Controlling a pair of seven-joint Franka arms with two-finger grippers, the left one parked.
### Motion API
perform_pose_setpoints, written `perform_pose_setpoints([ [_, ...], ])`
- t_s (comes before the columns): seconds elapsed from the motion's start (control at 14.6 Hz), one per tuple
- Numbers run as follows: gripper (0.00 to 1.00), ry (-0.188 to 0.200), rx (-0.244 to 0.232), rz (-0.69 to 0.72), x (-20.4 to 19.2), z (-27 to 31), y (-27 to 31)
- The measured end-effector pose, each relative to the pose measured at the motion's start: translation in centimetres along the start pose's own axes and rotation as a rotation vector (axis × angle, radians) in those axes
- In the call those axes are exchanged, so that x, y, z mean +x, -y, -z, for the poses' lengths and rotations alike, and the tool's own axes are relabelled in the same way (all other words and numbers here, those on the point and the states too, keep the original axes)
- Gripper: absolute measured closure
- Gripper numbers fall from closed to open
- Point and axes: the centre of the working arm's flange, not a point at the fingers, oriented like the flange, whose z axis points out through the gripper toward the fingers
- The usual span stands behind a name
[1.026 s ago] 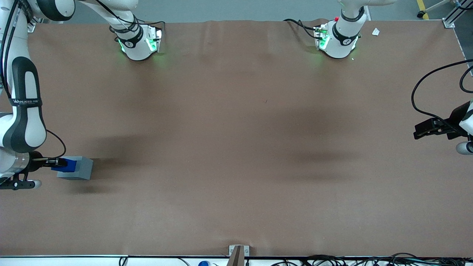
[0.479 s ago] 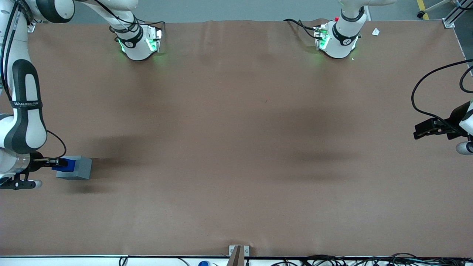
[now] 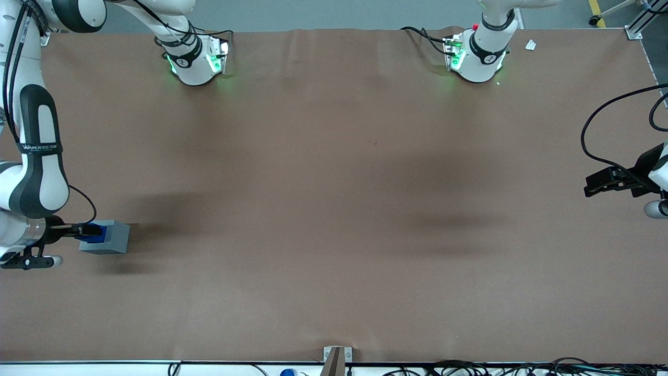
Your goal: Insert blue part into gray base with right arm
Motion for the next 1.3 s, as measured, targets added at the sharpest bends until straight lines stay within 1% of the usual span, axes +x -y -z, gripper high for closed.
perform_pose_setpoints([
  [0.07, 0.00, -0.001, 0.004, 0.010, -0.1, 1.6, 0.7],
  [0.27, 0.00, -0.064, -0.006, 0.059, -1.5, 10.8, 4.8],
  [0.48, 0.00, -0.124, -0.015, 0.078, -5.6, 20.4, 8.8],
  [0.55, 0.00, -0.133, -0.013, 0.056, -7.3, 23.1, 10.2],
  [0.62, 0.00, -0.133, -0.010, 0.042, -8.7, 24.8, 11.2],
  [0.75, 0.00, -0.139, -0.006, 0.024, -10.8, 27.4, 13.1],
  [0.89, 0.00, -0.160, 0.003, 0.002, -12.7, 29.3, 15.1],
  [1.03, 0.00, -0.175, 0.005, 0.008, -14.7, 30.5, 17.1],
  [1.3, 0.00, -0.172, 0.011, 0.000, -18.1, 31.0, 18.4],
])
